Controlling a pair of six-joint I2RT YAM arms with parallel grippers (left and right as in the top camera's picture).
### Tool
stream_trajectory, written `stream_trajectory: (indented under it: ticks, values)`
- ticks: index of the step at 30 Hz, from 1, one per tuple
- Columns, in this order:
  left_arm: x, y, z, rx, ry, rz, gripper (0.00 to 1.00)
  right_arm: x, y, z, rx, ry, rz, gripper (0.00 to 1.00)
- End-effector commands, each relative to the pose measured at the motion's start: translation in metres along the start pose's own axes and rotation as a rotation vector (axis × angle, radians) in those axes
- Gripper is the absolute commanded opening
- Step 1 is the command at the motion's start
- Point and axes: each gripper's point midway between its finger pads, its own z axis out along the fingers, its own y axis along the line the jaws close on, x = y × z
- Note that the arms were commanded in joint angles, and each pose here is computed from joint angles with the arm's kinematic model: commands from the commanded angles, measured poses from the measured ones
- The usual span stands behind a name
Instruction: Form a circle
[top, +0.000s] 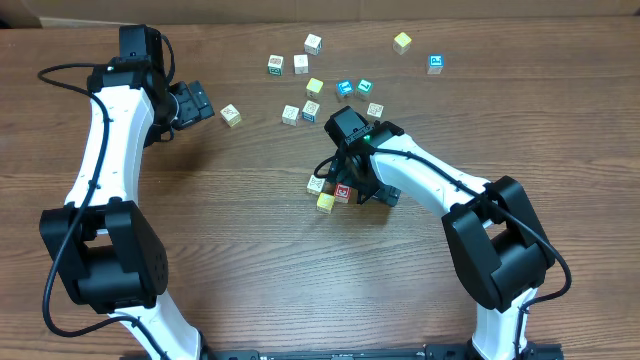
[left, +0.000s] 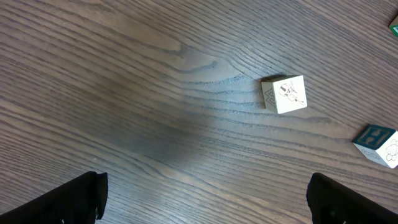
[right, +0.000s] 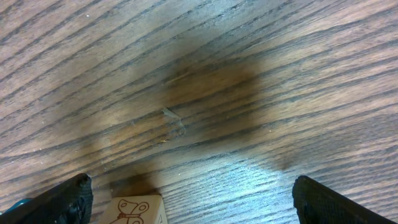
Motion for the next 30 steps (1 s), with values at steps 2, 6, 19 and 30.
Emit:
stream_trajectory:
  ticks: [2, 6, 19, 30]
  values:
    - [-0.004, -0.004, -0.001, 0.011, -0.007, -0.007, 1.0, -0.006, 0.0, -0.001, 0.006, -0.018, 0.021, 1.0]
    - [-0.004, -0.004, -0.001, 0.011, -0.007, -0.007, 1.0, -0.006, -0.001, -0.001, 0.008, -0.017, 0.021, 1.0]
    - [-0.004, -0.004, -0.001, 0.011, -0.007, -0.007, 1.0, -0.007, 0.001, -0.001, 0.001, -0.02, 0.018, 1.0]
    - [-0.004, -0.004, -0.001, 0.011, -0.007, -0.007, 1.0, 0.0, 0.009, -0.001, -0.042, 0.021, -0.054, 1.0]
